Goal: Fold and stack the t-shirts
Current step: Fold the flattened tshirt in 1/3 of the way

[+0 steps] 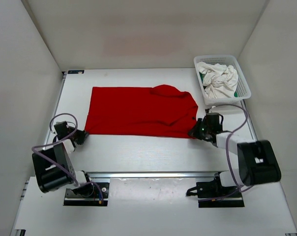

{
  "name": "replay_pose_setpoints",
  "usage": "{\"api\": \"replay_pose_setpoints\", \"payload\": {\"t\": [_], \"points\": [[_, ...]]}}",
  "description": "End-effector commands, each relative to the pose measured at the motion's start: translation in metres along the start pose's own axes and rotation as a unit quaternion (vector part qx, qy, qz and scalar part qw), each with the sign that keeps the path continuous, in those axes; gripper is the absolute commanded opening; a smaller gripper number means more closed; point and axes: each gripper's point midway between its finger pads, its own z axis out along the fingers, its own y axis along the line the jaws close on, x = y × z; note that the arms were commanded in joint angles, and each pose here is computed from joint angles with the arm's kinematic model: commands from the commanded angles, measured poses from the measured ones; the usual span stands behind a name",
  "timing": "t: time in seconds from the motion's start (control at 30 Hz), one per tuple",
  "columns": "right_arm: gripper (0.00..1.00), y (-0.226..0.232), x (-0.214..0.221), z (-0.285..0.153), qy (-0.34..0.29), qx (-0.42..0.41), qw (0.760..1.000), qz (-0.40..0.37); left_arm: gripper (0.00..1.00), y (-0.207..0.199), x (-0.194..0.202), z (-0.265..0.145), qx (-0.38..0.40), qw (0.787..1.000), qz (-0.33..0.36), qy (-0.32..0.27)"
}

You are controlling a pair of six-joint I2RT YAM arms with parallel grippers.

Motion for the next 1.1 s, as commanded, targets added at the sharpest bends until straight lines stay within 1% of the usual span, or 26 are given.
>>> {"api": "replay_pose_setpoints", "payload": {"t": [0.0, 0.03, 0.1, 0.13, 0.17, 0.23, 0.27, 0.3, 0.33, 0.37, 0.4, 0.43, 0.47, 0.53, 0.57, 0.6, 0.63, 0.67, 0.7, 0.73, 0.8, 0.83, 0.9, 0.93, 1.0, 1.07], "points": [[0.01, -0.038, 0.078, -0.025, 0.088, 0.048, 0.994, 0.043, 0.00, 0.024, 0.012, -0.017, -0.032, 0.999, 0.022, 0.012], [0.01, -0.037, 0.085, -0.031, 0.089, 0.044, 0.994, 0.044, 0.00, 0.036, 0.021, -0.024, -0.049, 0.998, 0.024, 0.023], [0.00, -0.031, 0.087, -0.041, 0.079, 0.039, 0.996, 0.034, 0.00, 0.046, 0.028, -0.035, -0.051, 0.998, 0.029, 0.026], [0.00, -0.032, 0.092, -0.044, 0.087, 0.044, 0.995, 0.035, 0.00, 0.052, 0.030, -0.039, -0.054, 0.998, 0.031, 0.030], [0.00, -0.025, 0.083, -0.049, 0.067, 0.031, 0.997, 0.030, 0.00, 0.044, 0.024, -0.044, -0.041, 0.998, 0.049, 0.016], [0.00, -0.013, 0.072, -0.060, 0.046, 0.016, 0.999, 0.020, 0.00, 0.032, 0.024, -0.053, -0.036, 0.996, 0.083, 0.013], [0.00, -0.009, 0.065, -0.065, 0.030, 0.012, 0.999, 0.015, 0.05, 0.017, 0.026, -0.057, -0.015, 0.993, 0.114, 0.009], [0.00, -0.007, 0.060, -0.067, 0.025, 0.009, 1.000, 0.010, 0.19, 0.015, 0.027, -0.058, -0.019, 0.992, 0.123, 0.008], [0.04, -0.001, 0.050, -0.072, 0.014, 0.002, 1.000, -0.001, 0.37, 0.008, 0.033, -0.060, -0.008, 0.991, 0.131, 0.020], [0.06, 0.003, 0.042, -0.076, 0.006, 0.000, 1.000, -0.006, 0.45, 0.005, 0.032, -0.061, -0.001, 0.991, 0.136, 0.020], [0.11, 0.009, 0.033, -0.080, -0.001, -0.002, 1.000, -0.020, 0.66, -0.002, 0.031, -0.063, 0.013, 0.990, 0.139, 0.022], [0.17, 0.018, 0.029, -0.082, -0.002, -0.014, 0.999, -0.034, 0.76, -0.004, 0.028, -0.064, 0.014, 0.990, 0.139, 0.016], [0.24, 0.027, 0.031, -0.083, 0.005, -0.020, 0.999, -0.050, 0.82, -0.013, 0.025, -0.066, 0.023, 0.988, 0.152, 0.009], [0.29, 0.045, 0.023, -0.080, -0.009, -0.027, 0.997, -0.079, 0.91, -0.017, 0.010, -0.070, 0.008, 0.983, 0.180, -0.039], [0.32, 0.058, 0.024, -0.075, -0.007, -0.040, 0.994, -0.102, 0.91, -0.025, 0.005, -0.075, 0.020, 0.980, 0.192, -0.056], [0.29, 0.061, 0.024, -0.072, -0.004, -0.043, 0.993, -0.107, 0.88, -0.027, 0.007, -0.076, 0.027, 0.980, 0.191, -0.055], [0.17, 0.074, 0.025, -0.065, 0.006, -0.064, 0.990, -0.125, 0.68, -0.034, 0.003, -0.077, 0.036, 0.978, 0.195, -0.062], [0.03, 0.082, 0.025, -0.057, 0.013, -0.073, 0.988, -0.134, 0.42, -0.043, 0.008, -0.078, 0.058, 0.977, 0.200, -0.051], [0.00, 0.088, 0.027, -0.054, 0.018, -0.080, 0.987, -0.136, 0.31, -0.043, 0.012, -0.076, 0.062, 0.977, 0.200, -0.045], [0.00, 0.092, 0.026, -0.045, 0.023, -0.080, 0.986, -0.146, 0.17, -0.051, 0.014, -0.076, 0.076, 0.975, 0.204, -0.041], [0.00, 0.093, 0.026, -0.031, 0.031, -0.068, 0.986, -0.149, 0.08, -0.059, 0.030, -0.074, 0.095, 0.972, 0.213, -0.023], [0.00, 0.098, 0.023, -0.025, 0.030, -0.073, 0.985, -0.152, 0.07, -0.064, 0.045, -0.071, 0.105, 0.968, 0.229, -0.009], [0.10, 0.102, 0.023, -0.016, 0.036, -0.079, 0.985, -0.148, 0.08, -0.083, 0.074, -0.073, 0.134, 0.959, 0.248, 0.009], [0.21, 0.103, 0.023, -0.012, 0.037, -0.083, 0.986, -0.143, 0.09, -0.089, 0.095, -0.072, 0.147, 0.952, 0.267, 0.018], [0.35, 0.110, 0.024, -0.009, 0.041, -0.100, 0.985, -0.135, 0.09, -0.108, 0.132, -0.076, 0.172, 0.936, 0.307, 0.030], [0.38, 0.110, 0.029, -0.004, 0.049, -0.095, 0.985, -0.134, 0.10, -0.117, 0.155, -0.079, 0.196, 0.924, 0.324, 0.045]]}}
